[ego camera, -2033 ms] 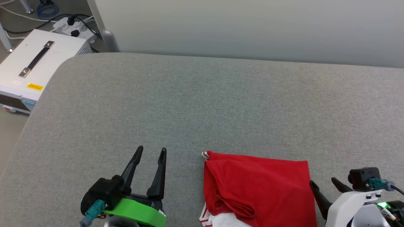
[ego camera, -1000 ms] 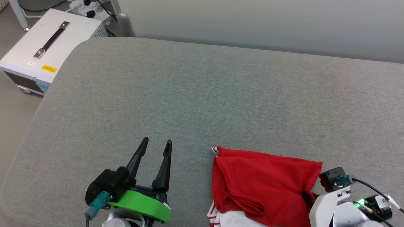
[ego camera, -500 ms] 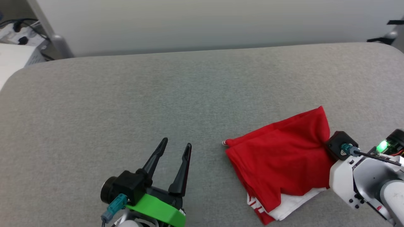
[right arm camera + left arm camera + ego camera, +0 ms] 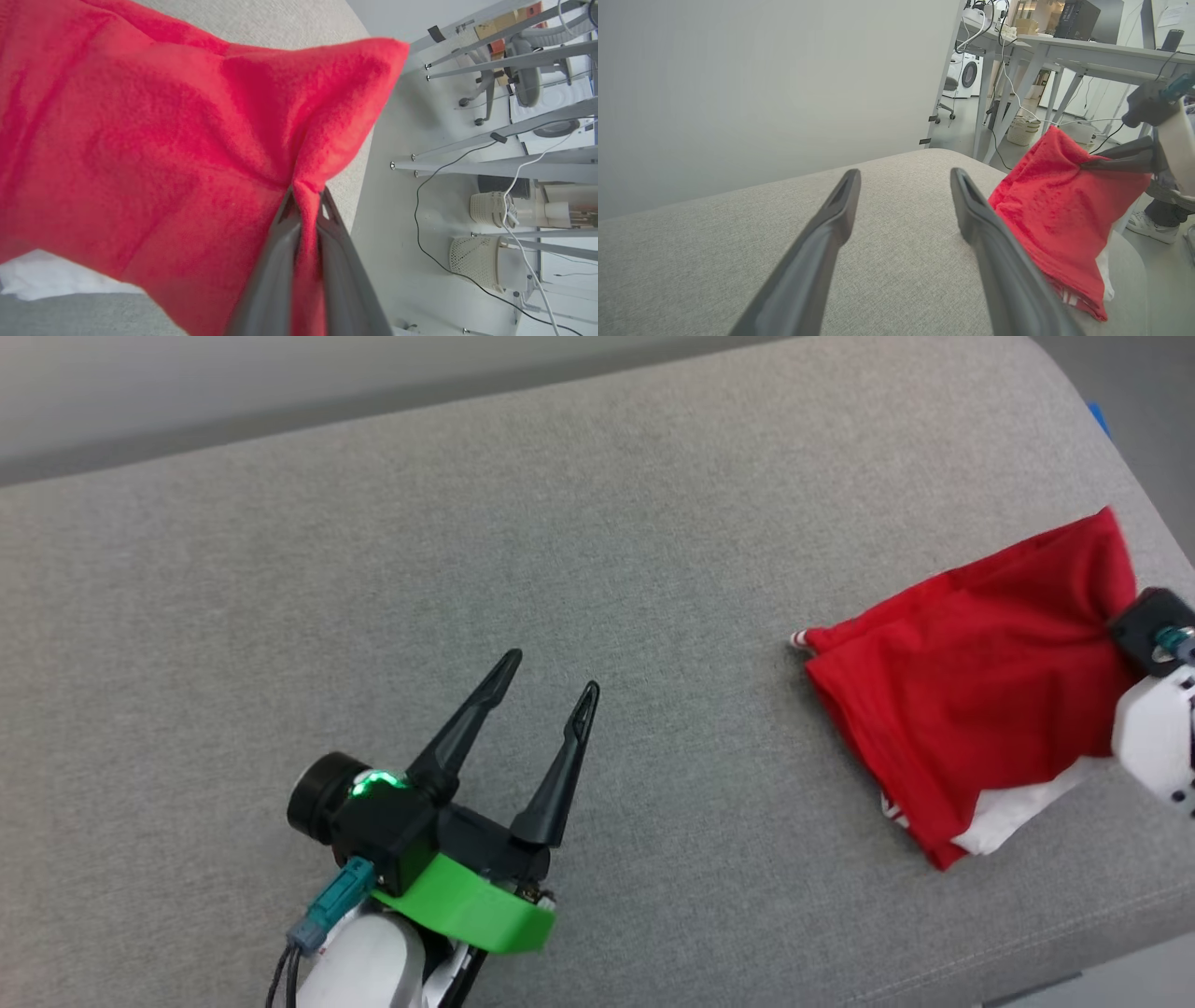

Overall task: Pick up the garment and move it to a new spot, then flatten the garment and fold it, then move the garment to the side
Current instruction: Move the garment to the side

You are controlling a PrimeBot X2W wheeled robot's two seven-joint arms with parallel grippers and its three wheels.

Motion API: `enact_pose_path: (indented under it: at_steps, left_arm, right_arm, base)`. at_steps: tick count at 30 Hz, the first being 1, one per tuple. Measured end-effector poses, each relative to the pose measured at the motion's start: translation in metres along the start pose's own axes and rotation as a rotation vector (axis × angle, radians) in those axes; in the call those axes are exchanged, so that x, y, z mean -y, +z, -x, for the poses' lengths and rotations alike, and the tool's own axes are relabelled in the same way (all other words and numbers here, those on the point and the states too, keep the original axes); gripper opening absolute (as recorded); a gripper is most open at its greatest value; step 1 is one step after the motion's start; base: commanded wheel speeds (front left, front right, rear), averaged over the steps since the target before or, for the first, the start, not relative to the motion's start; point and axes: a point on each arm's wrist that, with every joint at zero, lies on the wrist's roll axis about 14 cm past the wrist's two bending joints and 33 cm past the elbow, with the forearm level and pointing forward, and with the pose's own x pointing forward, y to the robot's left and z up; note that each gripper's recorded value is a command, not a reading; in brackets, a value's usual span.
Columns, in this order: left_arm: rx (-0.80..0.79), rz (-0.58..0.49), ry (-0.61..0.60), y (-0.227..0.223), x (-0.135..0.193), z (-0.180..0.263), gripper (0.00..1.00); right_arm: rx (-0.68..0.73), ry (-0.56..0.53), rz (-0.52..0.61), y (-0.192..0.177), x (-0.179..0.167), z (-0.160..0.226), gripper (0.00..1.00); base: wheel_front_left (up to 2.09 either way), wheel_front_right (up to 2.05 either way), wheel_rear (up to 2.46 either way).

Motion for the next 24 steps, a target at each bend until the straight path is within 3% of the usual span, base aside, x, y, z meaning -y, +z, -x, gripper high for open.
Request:
enact_pose_path:
  at_steps: [4,10,19,24]
  left_arm:
    - [-0.012,0.034,-0.066,-0.022,-0.006,-0.019,1.0]
    - [-0.046,0.048,-0.067,-0.044,-0.028,-0.029,1.0]
    - [-0.071,0.084,-0.04,-0.07,-0.052,-0.03,1.0]
    - [-0.087,0.082,-0.009,-0.078,-0.065,-0.025,1.0]
  right_arm:
    - [-0.131,-0.129,-0.018,-0.053,0.053,-0.019,0.0]
    - [-0.278,-0.239,-0.022,-0.105,0.092,-0.026,0.0]
    - [-0.327,-0.309,-0.02,-0.134,0.107,-0.054,0.0]
    - [-0.337,-0.289,-0.018,-0.141,0.096,-0.079,0.0]
  base:
    - [0.0,0.0,0.0]
    - [0.0,0.0,0.0]
    - [0.0,0.0,0.0]
    - [0.0,0.0,0.0]
